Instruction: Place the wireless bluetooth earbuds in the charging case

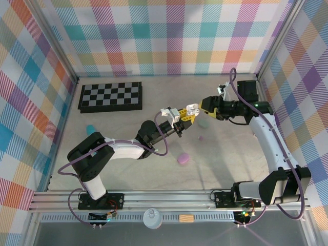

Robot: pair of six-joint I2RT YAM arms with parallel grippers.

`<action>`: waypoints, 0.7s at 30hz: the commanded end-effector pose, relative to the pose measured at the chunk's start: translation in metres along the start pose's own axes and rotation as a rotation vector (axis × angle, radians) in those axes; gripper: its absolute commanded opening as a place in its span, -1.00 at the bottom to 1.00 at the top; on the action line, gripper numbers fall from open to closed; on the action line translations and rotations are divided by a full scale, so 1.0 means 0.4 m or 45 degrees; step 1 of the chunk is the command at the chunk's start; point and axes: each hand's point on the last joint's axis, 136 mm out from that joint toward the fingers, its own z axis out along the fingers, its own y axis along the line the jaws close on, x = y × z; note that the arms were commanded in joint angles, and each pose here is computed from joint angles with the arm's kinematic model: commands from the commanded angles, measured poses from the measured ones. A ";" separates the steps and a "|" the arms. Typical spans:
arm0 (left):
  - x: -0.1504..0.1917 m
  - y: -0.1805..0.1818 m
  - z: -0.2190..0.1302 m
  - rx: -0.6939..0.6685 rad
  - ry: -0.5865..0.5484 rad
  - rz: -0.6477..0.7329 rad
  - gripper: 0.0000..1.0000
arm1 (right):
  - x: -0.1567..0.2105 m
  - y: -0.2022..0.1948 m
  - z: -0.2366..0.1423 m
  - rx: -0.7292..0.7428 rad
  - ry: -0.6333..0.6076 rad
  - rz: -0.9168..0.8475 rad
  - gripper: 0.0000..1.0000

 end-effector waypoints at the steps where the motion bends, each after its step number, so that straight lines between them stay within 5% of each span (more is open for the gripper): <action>1: -0.057 -0.017 -0.012 0.043 -0.094 0.076 -1.00 | -0.019 0.069 -0.029 -0.068 -0.047 -0.090 0.23; 10: -0.030 -0.028 -0.030 0.066 -0.060 0.250 -1.00 | -0.036 0.056 0.026 0.040 0.031 -0.060 0.34; 21: -0.045 0.010 -0.029 -0.030 -0.071 0.220 -1.00 | 0.025 0.016 0.042 0.144 0.138 -0.098 0.39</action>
